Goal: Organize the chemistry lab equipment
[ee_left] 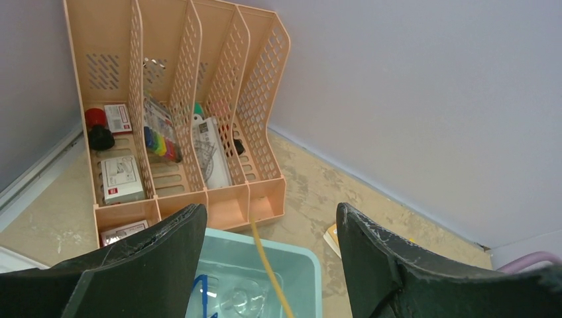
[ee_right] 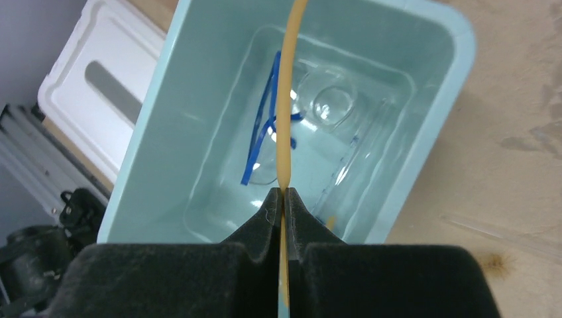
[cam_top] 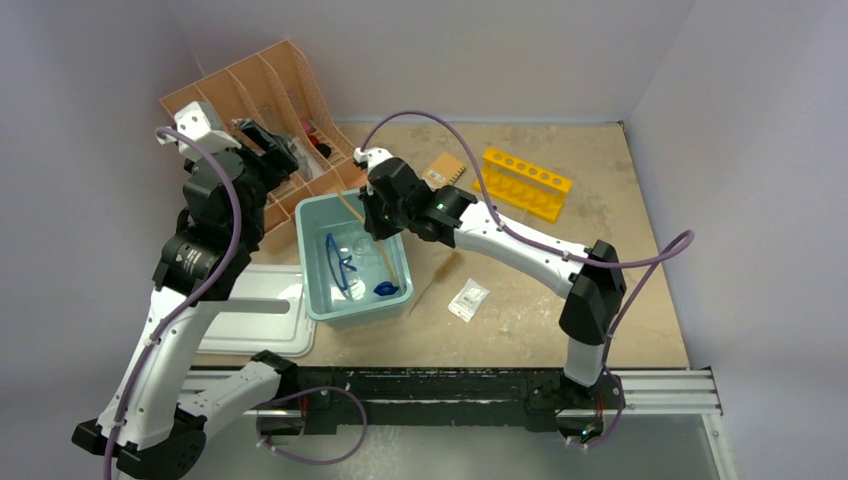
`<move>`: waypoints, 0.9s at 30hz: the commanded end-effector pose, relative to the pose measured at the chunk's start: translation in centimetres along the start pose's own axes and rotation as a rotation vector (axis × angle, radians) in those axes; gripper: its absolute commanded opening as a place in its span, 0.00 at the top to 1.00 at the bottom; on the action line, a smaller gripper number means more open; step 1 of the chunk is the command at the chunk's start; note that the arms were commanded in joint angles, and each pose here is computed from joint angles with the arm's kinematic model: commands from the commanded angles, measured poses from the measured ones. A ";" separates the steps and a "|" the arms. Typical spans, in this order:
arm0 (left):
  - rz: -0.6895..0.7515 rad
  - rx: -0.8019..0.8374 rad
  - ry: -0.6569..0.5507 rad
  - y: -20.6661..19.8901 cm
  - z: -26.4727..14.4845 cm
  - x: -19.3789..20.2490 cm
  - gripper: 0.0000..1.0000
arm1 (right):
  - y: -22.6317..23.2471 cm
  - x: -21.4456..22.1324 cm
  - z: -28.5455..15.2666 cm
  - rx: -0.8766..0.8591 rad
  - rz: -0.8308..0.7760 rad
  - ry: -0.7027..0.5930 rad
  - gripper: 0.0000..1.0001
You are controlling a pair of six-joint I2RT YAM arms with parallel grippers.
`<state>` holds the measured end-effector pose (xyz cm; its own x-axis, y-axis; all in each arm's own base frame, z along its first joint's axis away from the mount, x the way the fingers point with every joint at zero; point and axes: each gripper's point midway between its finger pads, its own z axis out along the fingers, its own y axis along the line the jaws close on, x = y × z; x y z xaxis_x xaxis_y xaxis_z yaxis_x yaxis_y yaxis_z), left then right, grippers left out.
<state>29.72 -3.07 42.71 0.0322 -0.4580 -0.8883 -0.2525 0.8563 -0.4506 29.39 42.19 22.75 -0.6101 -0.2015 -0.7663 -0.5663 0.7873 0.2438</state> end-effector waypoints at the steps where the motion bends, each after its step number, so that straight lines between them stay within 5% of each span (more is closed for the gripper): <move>1: 0.026 -0.010 -0.005 0.3 0.2 0.0 0.29 | 2.5 -0.2 -1.4 -0.131 -0.052 0.000 1.00; 16: 0.038 -0.014 0.024 0.4 0.6 1.3 0.28 | 4.5 8.8 0.5 -0.372 -0.167 0.281 1.00; 27: 0.040 -0.017 0.031 0.4 0.7 1.5 0.28 | 7.1 9.7 1.0 -0.543 -0.169 0.295 0.99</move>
<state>30.28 -3.33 40.61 -0.0199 -0.4360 -0.8997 -0.2764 0.8672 -0.4141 20.60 44.50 13.66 -0.6249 -0.5317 -0.5716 -0.7798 0.4592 0.4254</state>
